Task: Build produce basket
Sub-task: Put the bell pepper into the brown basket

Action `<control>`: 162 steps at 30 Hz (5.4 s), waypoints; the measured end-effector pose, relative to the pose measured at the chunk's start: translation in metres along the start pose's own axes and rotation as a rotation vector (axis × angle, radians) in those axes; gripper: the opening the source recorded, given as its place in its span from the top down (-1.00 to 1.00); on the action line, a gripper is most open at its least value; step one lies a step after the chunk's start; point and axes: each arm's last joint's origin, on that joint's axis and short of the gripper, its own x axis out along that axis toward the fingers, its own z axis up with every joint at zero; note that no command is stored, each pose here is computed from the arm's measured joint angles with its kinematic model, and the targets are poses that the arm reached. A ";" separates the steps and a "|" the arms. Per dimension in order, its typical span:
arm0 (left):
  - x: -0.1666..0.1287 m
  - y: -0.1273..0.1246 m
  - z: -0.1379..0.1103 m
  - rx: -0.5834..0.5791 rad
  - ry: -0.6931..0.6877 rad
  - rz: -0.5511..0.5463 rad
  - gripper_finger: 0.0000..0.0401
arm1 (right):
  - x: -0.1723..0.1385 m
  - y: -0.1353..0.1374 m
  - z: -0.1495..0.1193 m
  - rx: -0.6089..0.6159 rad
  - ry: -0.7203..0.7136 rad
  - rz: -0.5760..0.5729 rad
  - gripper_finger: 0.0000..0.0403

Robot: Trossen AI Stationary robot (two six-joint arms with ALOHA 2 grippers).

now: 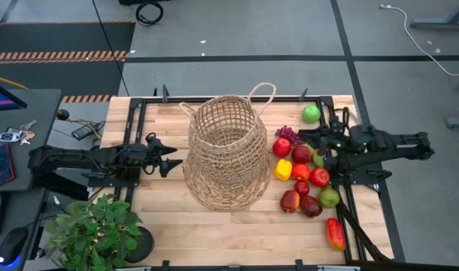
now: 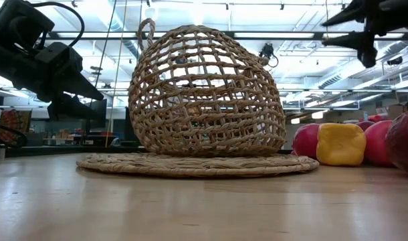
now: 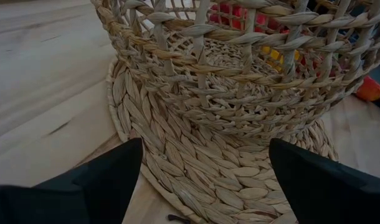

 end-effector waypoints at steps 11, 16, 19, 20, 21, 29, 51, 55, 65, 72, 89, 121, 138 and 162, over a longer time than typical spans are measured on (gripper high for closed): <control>0.000 0.000 0.000 0.000 0.000 0.000 -0.78 | 0.038 0.027 -0.011 -0.192 0.551 -0.111 -0.16; 0.000 0.000 0.000 0.000 0.000 0.000 -0.78 | 0.058 0.031 -0.023 -0.290 0.728 -0.158 -0.49; 0.000 0.000 0.000 0.000 0.000 0.000 -0.78 | 0.068 0.031 -0.031 -0.370 0.828 -0.179 -0.69; 0.000 0.000 0.000 0.000 0.000 0.000 -0.78 | 0.072 0.032 -0.033 -0.395 0.850 -0.183 -0.75; 0.000 0.000 0.000 0.000 0.000 0.000 -0.78 | 0.075 0.033 -0.034 -0.420 0.866 -0.185 -0.81; 0.000 0.000 0.000 0.000 0.000 0.000 -0.78 | 0.096 0.031 -0.049 -0.622 0.980 -0.210 -0.96; 0.000 0.000 0.000 0.000 0.000 0.000 -0.78 | 0.109 0.018 -0.068 -0.666 0.982 -0.305 -0.98; 0.000 0.000 0.000 0.000 0.000 0.000 -0.78 | 0.115 0.016 -0.069 -0.678 0.976 -0.300 -0.98; 0.000 0.000 0.000 0.000 0.001 0.000 -0.78 | 0.127 0.007 -0.084 -0.667 1.047 -0.374 -0.98; 0.000 0.000 0.000 0.000 0.001 0.000 -0.78 | 0.135 -0.002 -0.094 -0.635 1.130 -0.401 -0.98; 0.000 0.000 0.000 0.000 0.000 0.000 -0.78 | 0.145 -0.010 -0.111 -0.672 1.231 -0.356 -0.75; 0.000 0.000 0.000 -0.001 0.000 0.000 -0.78 | 0.103 0.151 0.110 -0.353 0.314 0.255 -0.74; 0.000 0.000 0.000 -0.001 0.000 0.000 -0.78 | 0.134 0.171 0.111 -1.223 -0.050 0.382 -0.75; 0.000 0.000 0.000 -0.001 -0.001 0.000 -0.78 | 0.204 0.170 0.099 -1.658 -0.291 -0.062 -0.75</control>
